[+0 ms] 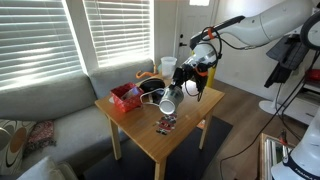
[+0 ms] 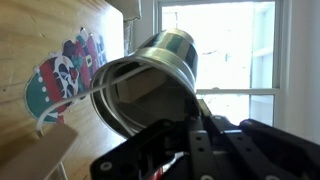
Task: Pick up the silver cup and pour all its contents onto the table, put the silver cup back on the table
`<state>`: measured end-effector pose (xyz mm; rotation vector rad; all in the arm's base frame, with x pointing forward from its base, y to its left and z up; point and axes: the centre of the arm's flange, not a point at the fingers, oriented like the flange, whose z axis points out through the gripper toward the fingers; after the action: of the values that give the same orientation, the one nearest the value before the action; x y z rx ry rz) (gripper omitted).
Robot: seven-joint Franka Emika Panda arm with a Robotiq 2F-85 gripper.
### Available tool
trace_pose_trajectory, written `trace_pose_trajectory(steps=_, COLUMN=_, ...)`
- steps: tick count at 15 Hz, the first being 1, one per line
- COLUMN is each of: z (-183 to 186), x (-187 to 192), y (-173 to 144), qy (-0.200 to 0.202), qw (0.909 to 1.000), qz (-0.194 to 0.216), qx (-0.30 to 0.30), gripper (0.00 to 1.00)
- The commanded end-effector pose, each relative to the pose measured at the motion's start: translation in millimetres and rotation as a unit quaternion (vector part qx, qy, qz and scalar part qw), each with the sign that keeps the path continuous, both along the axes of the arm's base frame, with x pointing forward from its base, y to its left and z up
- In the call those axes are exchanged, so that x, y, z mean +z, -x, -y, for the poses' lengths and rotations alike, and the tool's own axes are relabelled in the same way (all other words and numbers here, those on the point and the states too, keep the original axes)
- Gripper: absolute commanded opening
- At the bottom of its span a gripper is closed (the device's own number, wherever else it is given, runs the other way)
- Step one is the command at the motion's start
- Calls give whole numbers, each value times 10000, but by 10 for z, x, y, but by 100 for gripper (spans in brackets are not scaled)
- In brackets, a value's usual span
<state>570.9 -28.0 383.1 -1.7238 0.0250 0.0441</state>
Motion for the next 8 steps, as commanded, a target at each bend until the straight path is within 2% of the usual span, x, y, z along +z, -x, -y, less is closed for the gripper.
trace_pose_trajectory(steps=1, z=26, x=-139, y=-56, qy=-381, qw=9984, qz=-310, qx=-269, gripper=1)
trace_pose_trajectory(steps=6, z=68, x=-123, y=-91, qy=-1067, qw=9915, qz=-521, qx=-524, gripper=1)
trace_pose_trajectory(steps=8, z=67, x=-90, y=-91, qy=-1051, qw=9913, qz=-528, qx=-597, gripper=1)
